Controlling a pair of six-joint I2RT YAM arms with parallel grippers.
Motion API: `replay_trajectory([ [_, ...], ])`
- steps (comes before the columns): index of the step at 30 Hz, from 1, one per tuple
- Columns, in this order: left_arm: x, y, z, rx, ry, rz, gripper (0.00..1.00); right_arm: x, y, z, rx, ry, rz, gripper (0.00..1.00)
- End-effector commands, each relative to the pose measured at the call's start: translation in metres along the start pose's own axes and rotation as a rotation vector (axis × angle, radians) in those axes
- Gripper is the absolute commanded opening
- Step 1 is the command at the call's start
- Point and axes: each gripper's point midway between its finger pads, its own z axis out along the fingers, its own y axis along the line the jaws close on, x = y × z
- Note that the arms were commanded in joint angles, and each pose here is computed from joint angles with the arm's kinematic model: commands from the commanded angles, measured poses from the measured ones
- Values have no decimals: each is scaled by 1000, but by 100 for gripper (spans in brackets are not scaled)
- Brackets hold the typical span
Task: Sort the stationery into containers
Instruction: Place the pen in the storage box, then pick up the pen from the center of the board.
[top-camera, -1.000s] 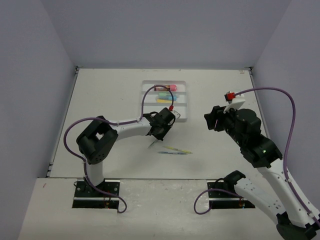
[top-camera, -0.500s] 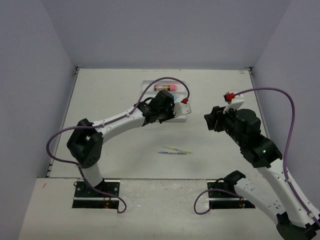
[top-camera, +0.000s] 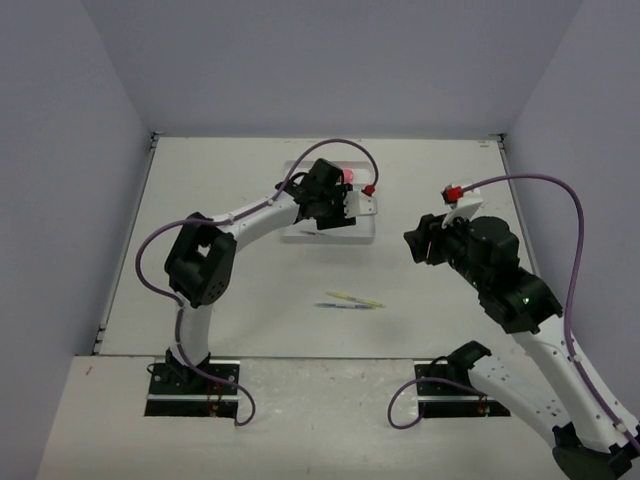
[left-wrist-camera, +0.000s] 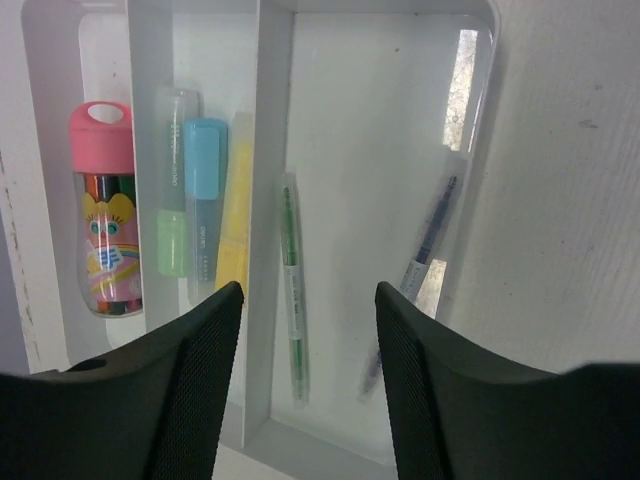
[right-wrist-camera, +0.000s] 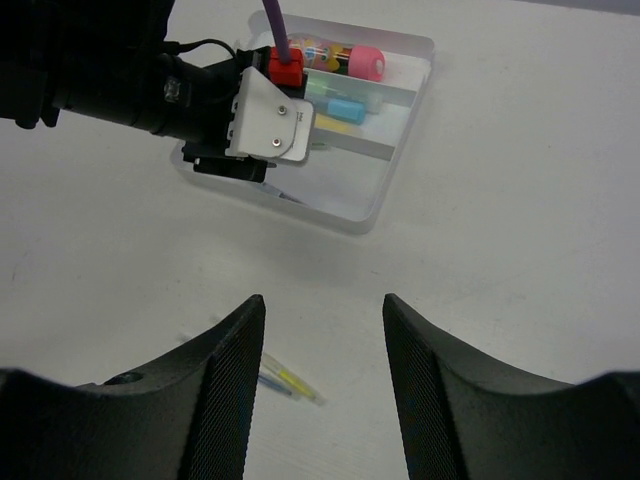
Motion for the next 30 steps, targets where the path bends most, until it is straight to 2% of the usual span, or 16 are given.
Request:
replay_trajectory([
  [1, -24, 12, -26, -43, -64, -10, 86, 28, 16, 12, -108, 129, -71, 53],
  [2, -26, 18, -35, -71, -63, -35, 100, 38, 25, 14, -165, 174, -90, 54],
  [3, -32, 27, -50, -114, -71, -68, 100, 48, 43, 13, -269, 226, -108, 54],
  [5, -29, 49, -78, -252, -53, -210, 100, 74, 62, 20, -331, 350, -166, 53],
  [7, -22, 88, -134, -519, -50, -391, 100, 99, 71, 28, -334, 445, -251, 53],
  [9, -1, 101, -183, -751, -93, -705, 100, 122, 75, 38, -307, 532, -310, 50],
  [11, 39, 94, -216, -903, -76, -965, 100, 133, 81, 47, -296, 567, -348, 49],
  [12, 41, 92, -231, -906, -110, -1015, 100, 139, 85, 50, -300, 586, -369, 48],
  [13, 47, 80, -243, -892, -133, -1046, 100, 141, 91, 56, -302, 591, -394, 47],
  [15, 54, 53, -242, -828, -150, -1075, 100, 163, 96, 67, -269, 655, -476, 47],
  [16, 51, 45, -250, -803, -191, -1075, 100, 169, 98, 72, -253, 676, -506, 47],
  [21, 54, 1, -244, -653, -203, -1047, 100, 200, 97, 97, -194, 757, -597, 42],
  [30, 49, -32, -245, -545, -239, -1004, 100, 231, 93, 116, -160, 861, -633, 39],
])
